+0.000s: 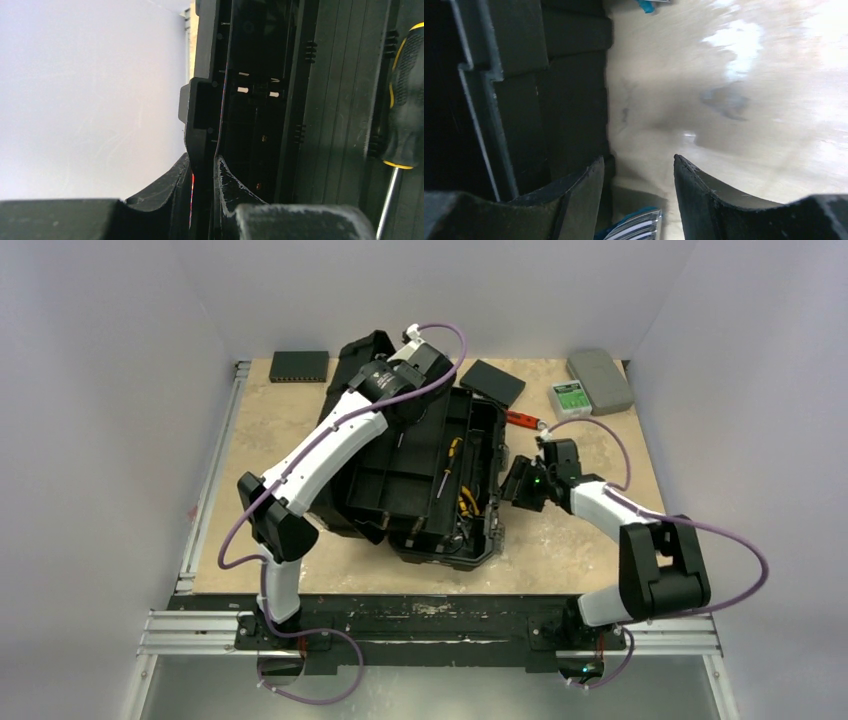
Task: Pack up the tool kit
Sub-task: Close the toolbox at the center of the board.
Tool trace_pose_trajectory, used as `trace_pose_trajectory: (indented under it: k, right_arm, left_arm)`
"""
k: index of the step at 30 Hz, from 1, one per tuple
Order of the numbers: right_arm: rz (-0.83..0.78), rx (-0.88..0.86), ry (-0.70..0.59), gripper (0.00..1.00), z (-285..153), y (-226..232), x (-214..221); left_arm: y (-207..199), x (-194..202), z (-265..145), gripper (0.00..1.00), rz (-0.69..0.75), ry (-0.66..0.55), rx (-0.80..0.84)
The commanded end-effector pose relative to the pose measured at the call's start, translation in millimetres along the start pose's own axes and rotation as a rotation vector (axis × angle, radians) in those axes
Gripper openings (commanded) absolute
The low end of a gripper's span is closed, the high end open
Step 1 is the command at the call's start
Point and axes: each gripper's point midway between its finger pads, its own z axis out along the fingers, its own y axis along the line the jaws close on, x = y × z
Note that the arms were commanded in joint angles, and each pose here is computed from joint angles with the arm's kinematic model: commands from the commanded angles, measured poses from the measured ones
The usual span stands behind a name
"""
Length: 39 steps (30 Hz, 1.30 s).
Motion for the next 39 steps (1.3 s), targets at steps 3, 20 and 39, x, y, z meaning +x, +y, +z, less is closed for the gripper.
trace_pose_trajectory:
  k: [3, 20, 39]
  right_arm:
    - [-0.041, -0.178, 0.018, 0.52, 26, 69, 11]
    - [-0.065, -0.242, 0.062, 0.5, 63, 122, 29]
    - [-0.126, -0.29, 0.062, 0.51, 63, 134, 23]
  left_arm:
    - [105, -36, -69, 0.0, -0.07, -0.185, -0.293]
    - [11, -61, -109, 0.0, -0.039, -0.241, -0.367]
    - [-49, -58, -176, 0.28, -0.178, -0.391, -0.156]
